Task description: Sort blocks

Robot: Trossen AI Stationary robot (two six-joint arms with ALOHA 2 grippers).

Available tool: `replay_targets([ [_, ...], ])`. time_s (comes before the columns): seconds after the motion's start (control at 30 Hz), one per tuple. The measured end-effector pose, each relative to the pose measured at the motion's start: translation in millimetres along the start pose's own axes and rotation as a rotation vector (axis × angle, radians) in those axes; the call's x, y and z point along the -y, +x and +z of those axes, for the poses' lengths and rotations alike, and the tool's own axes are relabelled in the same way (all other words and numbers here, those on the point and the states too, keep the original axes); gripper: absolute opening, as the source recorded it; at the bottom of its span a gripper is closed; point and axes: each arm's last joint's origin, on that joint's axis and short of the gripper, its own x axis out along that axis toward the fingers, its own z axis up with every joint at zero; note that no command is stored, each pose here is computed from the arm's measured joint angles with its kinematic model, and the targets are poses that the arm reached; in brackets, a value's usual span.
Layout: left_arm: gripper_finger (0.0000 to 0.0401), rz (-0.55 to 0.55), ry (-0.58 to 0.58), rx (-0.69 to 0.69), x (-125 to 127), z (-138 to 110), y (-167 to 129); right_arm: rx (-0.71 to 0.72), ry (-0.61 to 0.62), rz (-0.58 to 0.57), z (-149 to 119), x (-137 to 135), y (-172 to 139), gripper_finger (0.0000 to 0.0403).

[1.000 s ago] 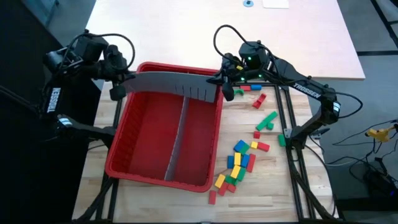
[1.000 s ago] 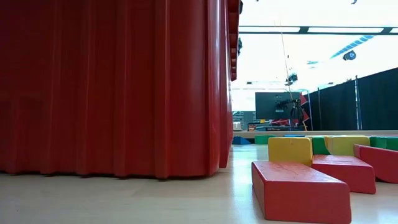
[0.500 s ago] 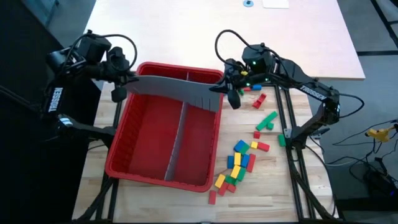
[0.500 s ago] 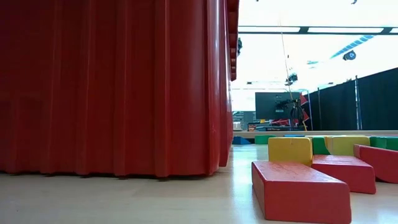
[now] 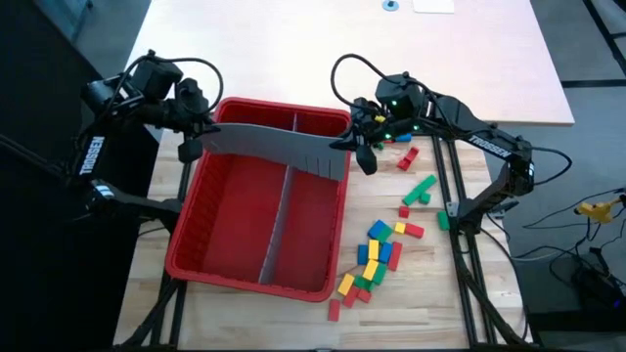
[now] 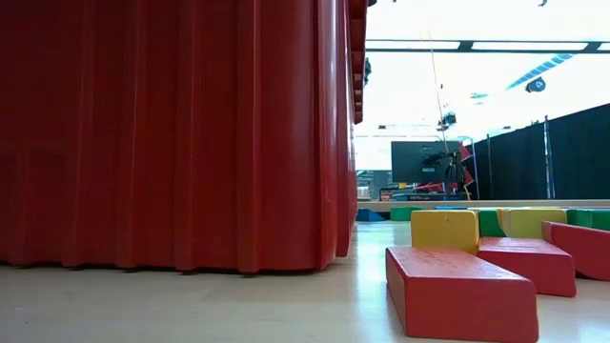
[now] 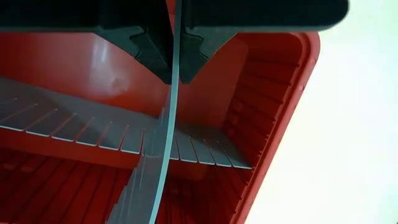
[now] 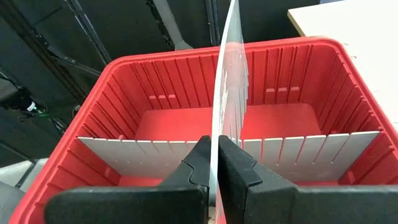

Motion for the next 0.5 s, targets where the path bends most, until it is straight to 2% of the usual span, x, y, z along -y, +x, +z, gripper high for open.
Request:
replay_targets([
  [0.5, 0.0000, 0.034, 0.020, -0.020, -1.4, -0.1, 0.6, -0.004, -0.015, 0.000, -0.6, 0.4, 0.9, 0.0000],
])
